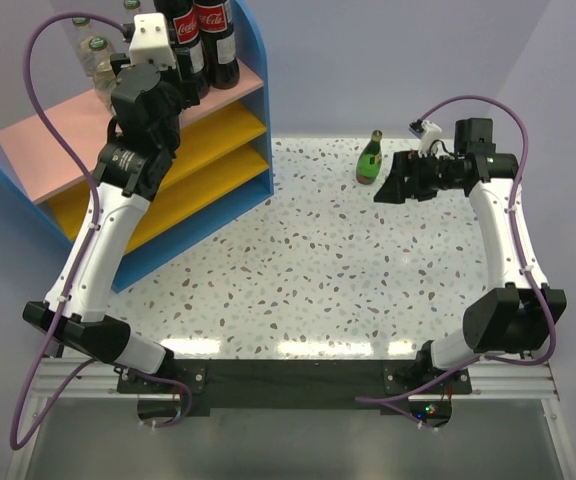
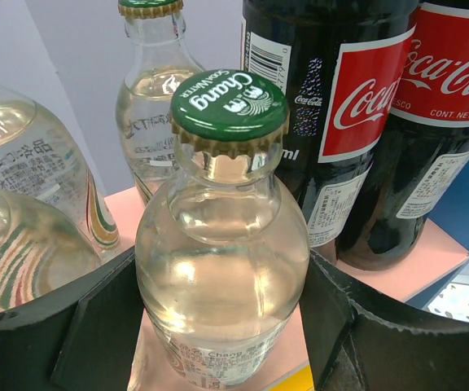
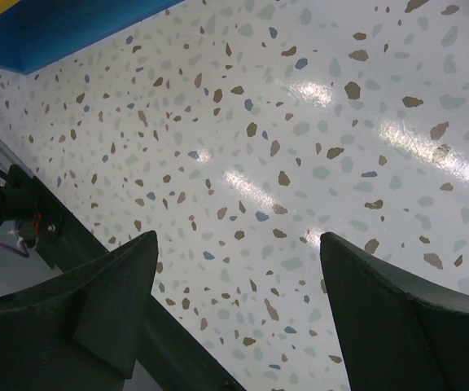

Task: Place and organize the beverage onto the shelf
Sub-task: Place the drink on the shelf.

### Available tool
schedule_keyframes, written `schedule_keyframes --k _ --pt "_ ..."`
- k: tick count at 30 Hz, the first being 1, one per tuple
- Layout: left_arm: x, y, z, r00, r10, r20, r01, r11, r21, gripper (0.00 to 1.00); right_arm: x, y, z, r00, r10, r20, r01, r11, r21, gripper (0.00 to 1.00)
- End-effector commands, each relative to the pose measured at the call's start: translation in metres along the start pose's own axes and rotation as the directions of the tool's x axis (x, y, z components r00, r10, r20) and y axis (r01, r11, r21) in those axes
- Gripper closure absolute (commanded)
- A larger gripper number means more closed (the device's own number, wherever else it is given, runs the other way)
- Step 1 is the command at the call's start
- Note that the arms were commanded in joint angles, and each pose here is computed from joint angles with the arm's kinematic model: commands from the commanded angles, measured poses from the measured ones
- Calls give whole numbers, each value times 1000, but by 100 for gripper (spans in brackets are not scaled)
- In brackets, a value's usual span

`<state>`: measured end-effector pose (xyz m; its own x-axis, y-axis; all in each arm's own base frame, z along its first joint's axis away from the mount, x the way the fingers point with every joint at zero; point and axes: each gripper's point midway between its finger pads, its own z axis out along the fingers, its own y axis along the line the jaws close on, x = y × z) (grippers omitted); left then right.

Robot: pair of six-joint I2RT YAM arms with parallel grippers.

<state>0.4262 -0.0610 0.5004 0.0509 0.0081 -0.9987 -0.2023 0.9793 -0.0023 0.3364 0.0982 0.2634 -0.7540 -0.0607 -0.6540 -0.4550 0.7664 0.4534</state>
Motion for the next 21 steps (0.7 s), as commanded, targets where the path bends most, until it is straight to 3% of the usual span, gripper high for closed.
schedule_keyframes --k 1,21 --pt "-53 18 -13 982 -104 158 109 994 -20 71 -10 1 -2 999 -28 27 28 1000 -6 16" --pt "-51 19 -12 984 -97 153 102 994 -27 49 -11 0 -2 999 -25 29 25 1000 -8 16"
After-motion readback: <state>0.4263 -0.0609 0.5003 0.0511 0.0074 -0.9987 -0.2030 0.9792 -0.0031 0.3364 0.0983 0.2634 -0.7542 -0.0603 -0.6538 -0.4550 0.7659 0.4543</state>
